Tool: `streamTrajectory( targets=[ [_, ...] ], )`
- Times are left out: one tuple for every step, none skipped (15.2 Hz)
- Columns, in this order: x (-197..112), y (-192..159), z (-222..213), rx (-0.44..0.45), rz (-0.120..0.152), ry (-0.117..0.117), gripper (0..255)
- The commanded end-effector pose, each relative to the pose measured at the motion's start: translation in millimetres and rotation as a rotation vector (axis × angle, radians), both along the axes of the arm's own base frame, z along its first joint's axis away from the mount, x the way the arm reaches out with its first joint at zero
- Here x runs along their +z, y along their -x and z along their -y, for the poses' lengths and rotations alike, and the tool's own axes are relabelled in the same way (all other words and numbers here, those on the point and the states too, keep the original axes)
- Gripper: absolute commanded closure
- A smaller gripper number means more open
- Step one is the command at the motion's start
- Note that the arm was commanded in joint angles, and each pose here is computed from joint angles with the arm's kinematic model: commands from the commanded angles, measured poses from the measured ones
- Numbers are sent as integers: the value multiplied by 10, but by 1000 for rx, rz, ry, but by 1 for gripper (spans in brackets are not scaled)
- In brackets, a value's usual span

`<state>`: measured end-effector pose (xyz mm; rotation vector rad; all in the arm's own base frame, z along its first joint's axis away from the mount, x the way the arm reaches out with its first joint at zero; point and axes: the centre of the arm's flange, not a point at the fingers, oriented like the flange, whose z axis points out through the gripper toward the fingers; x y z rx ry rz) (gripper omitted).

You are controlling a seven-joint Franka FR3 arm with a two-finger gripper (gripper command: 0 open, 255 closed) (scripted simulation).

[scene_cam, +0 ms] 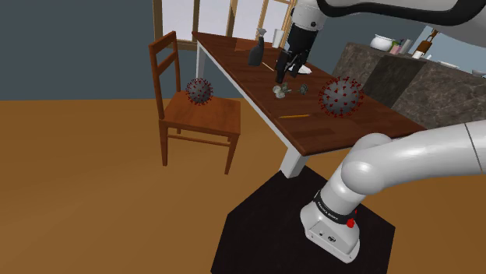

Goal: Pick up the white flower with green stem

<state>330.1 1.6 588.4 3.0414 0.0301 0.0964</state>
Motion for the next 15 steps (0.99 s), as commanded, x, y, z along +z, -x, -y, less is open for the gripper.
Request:
streamTrajectory(
  targets=[
    [0,0,0,0,0,0,0],
    [-49,-5,119,17,6,3,0],
    [-97,-13,239,35,12,6,0],
    [-144,-23,358,52,18,9,0],
    [-192,-35,477,70,24,12,0],
    [-238,-50,596,87,30,15,0],
    [-285,-67,715,105,36,18,0],
    [-331,-87,834,122,42,21,0],
    [-376,-109,952,140,48,24,0],
    [-421,-133,1071,157,54,27,0],
    [-466,-159,1189,174,60,30,0],
    [-510,-188,1306,192,66,33,0],
    [-553,-219,1424,209,72,36,0],
    [-596,-253,1540,227,78,39,0],
    [-638,-288,1657,244,84,42,0]
  ],
)
